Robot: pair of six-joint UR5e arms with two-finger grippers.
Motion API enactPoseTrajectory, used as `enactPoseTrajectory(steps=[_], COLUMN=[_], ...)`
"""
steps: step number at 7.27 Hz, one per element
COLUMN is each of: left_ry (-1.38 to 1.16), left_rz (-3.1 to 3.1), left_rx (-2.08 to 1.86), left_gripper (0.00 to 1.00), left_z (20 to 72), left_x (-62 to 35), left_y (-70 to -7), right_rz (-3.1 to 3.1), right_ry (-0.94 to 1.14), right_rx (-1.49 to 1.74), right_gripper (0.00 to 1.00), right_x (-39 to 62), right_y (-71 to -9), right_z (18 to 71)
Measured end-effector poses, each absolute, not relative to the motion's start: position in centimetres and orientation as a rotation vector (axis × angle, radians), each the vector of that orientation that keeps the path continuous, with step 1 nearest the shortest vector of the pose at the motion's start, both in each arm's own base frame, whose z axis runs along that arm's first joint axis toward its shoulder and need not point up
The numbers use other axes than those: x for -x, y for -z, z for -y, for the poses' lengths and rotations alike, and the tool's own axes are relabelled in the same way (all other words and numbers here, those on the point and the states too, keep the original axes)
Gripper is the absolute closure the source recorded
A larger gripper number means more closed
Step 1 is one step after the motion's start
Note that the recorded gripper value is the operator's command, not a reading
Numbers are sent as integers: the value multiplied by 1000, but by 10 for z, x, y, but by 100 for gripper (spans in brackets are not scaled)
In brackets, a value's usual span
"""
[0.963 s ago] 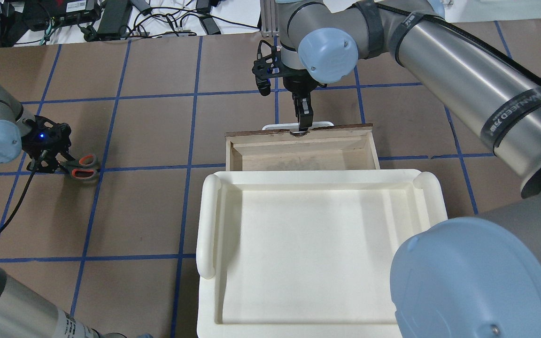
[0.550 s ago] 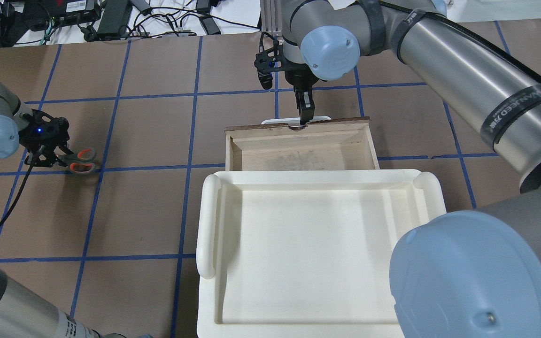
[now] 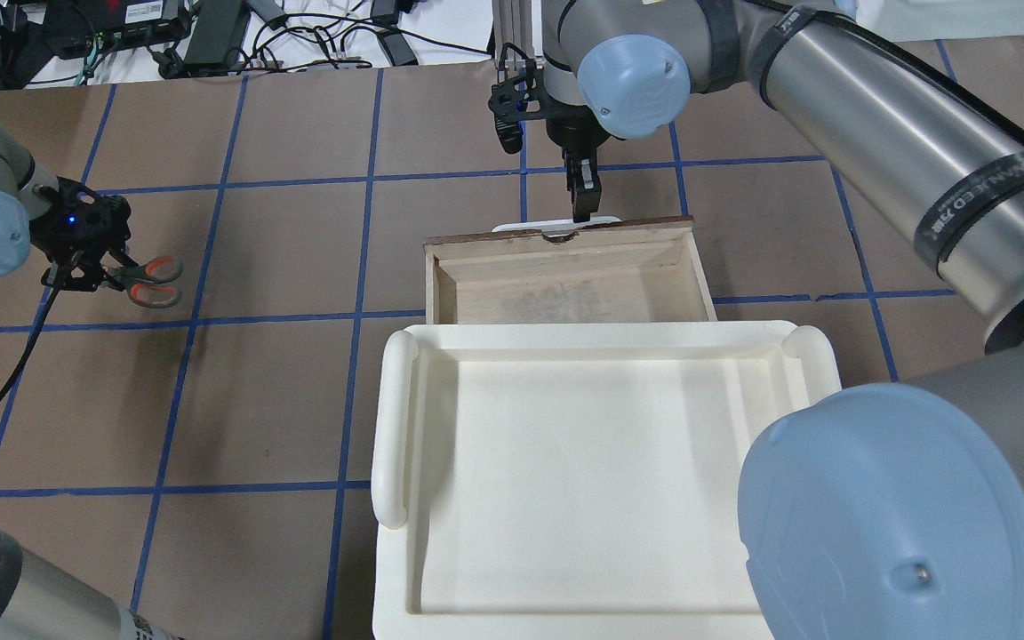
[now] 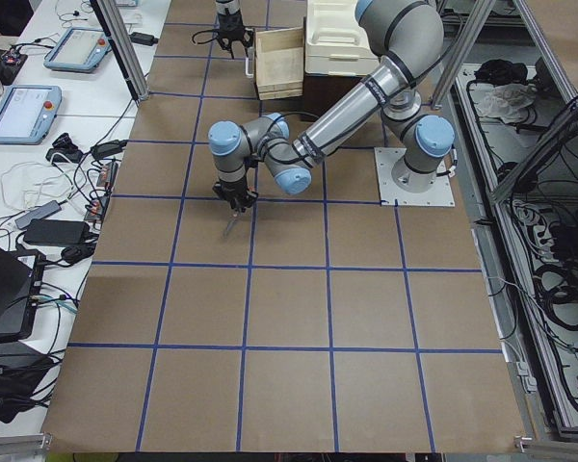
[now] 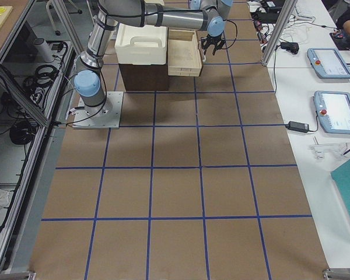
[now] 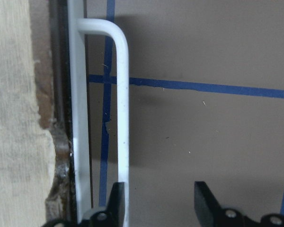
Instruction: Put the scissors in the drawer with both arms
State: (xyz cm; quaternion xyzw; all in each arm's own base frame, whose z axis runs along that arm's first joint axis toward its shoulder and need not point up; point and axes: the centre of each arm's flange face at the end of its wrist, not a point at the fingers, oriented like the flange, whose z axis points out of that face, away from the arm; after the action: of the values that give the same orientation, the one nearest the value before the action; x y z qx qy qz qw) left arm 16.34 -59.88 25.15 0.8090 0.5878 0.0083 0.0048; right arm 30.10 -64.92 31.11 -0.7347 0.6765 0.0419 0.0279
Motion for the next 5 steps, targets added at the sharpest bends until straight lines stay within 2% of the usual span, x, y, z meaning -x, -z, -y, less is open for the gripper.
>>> enactPoseTrajectory(steps=[1,2,5], left_ry=[-15,2,21], left_rz=[-1840,-1862,-1989], left_rx=[-2536,-2528,-2444], left_gripper=[100,100,100], left_z=[601,603,603], left_x=[-150,-137,-69], left_y=[-274,-295,-353], right_rz=[-2100,-2124,-2296], right_ry=[-121,-102,12], right_rx=[2258,2241,2134], right_gripper=[5,0,0], right_x=[-298,-294,-275], right_y=[-315,-323,-396], right_z=[650,650,628])
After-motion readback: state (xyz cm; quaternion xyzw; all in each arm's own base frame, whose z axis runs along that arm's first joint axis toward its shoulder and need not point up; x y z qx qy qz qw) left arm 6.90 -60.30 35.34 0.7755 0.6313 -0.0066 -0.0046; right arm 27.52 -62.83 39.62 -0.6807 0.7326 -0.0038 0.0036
